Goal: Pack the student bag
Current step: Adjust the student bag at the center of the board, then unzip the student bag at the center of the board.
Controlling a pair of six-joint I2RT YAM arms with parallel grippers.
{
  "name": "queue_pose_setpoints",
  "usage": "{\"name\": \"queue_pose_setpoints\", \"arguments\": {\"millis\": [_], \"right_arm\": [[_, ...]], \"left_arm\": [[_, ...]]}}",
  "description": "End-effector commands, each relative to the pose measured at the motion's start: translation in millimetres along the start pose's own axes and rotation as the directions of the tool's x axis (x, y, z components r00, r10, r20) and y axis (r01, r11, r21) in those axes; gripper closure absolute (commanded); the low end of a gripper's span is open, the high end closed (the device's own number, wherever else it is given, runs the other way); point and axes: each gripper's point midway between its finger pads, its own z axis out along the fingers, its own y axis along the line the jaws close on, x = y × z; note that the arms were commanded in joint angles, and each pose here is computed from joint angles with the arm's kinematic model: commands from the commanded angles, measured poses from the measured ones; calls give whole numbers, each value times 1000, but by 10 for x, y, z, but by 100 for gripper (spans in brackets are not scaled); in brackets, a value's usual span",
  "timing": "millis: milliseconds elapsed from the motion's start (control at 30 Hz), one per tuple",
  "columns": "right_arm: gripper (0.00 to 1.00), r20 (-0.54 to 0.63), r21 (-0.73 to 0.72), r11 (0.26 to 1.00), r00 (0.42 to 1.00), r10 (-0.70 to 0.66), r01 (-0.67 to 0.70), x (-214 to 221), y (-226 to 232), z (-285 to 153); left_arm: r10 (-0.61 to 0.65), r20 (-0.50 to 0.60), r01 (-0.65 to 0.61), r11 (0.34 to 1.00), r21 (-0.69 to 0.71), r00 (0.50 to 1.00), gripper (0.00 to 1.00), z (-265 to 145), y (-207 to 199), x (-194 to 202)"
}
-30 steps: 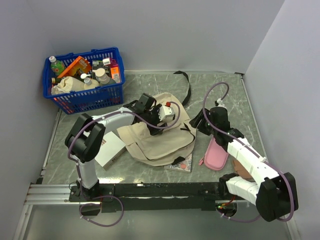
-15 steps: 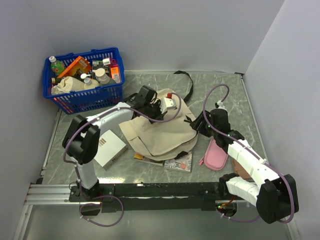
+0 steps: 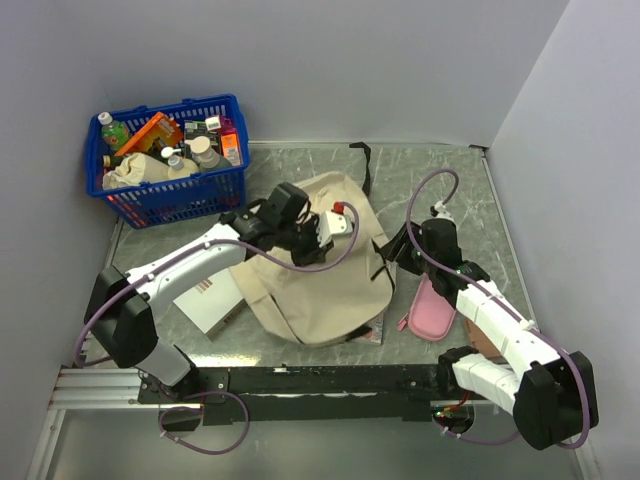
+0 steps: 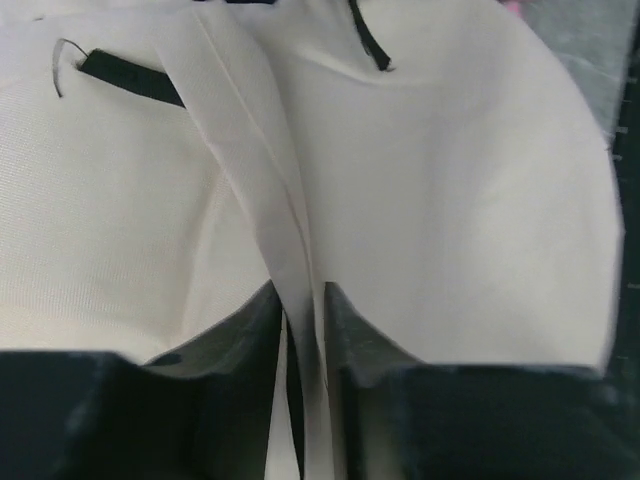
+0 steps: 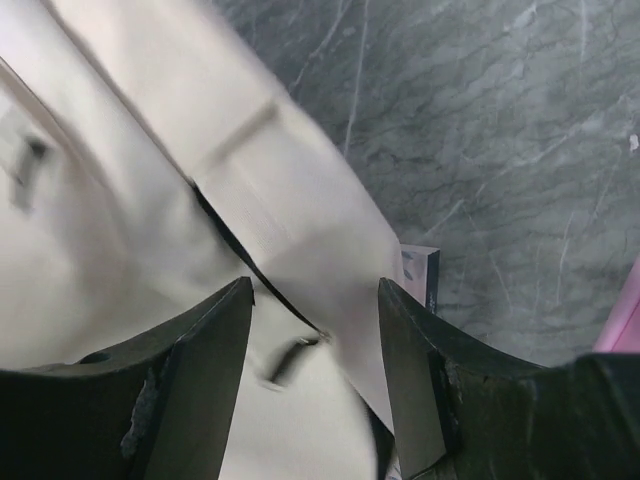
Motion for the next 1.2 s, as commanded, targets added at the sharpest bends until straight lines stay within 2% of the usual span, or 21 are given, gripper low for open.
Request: {"name": "queue_pose_setpoints", "arguments": {"millis": [0, 33, 133, 167, 267, 367, 400, 467, 500, 567, 633, 733, 900, 1033, 1167], "right_arm": [[39, 6, 26, 1000, 1000, -14, 13, 0, -81, -1], [39, 21, 33, 999, 1000, -24, 23, -30, -96, -28], [39, 27, 34, 998, 999, -46, 45, -20, -121, -65], [39, 19, 39, 998, 999, -46, 46, 12, -146, -59], [39, -25, 62, 998, 999, -30, 32, 183, -265, 1], [39, -35, 60, 998, 999, -25, 27, 261, -318, 114], [39, -51, 88, 996, 998, -25, 30, 284, -366, 162], [39, -33, 90, 995, 999, -31, 34, 150, -283, 193], [39, -35, 93, 995, 999, -33, 37, 122, -267, 228], [39, -12, 69, 997, 999, -32, 33, 17, -157, 259], [39, -15, 64, 998, 1000, -23, 24, 1, -125, 313], [39, -36, 62, 998, 999, -10, 12, 72, -139, 401], [41, -66, 33, 999, 998, 17, -14, 248, -173, 484], [44, -120, 30, 999, 993, 21, -17, 457, -211, 491], [49, -143, 30, 1000, 990, 4, 1, 561, -199, 537]], "left_arm": [[-79, -20, 80, 994, 73, 997, 66, 86, -307, 197], [-100, -22, 101, 992, 74, 995, 65, 109, -329, 222], [-137, -29, 139, 985, 103, 990, 50, 189, -444, 272], [-141, -35, 145, 983, 116, 989, 38, 217, -494, 288], [-135, -44, 139, 984, 113, 990, 17, 264, -501, 308], [-85, -27, 87, 994, 61, 996, 15, 252, -273, 147], [-66, 7, 65, 997, 45, 998, 14, 180, -149, -65], [-69, 34, 68, 996, 50, 997, 14, 152, 73, -200], [-45, 82, 42, 998, 38, 996, 13, 49, 205, -457], [8, 128, -8, 1000, 2, 992, 12, 8, 499, -657], [73, 136, -66, 997, -49, 988, 12, 37, 746, -677], [147, 107, -145, 989, -27, 983, 13, 249, 866, -539], [272, 82, -278, 958, 73, 959, 13, 626, 734, -64], [303, 62, -308, 945, 106, 951, 12, 815, 718, 176], [321, 55, -326, 939, 115, 945, 12, 937, 687, 219]]}}
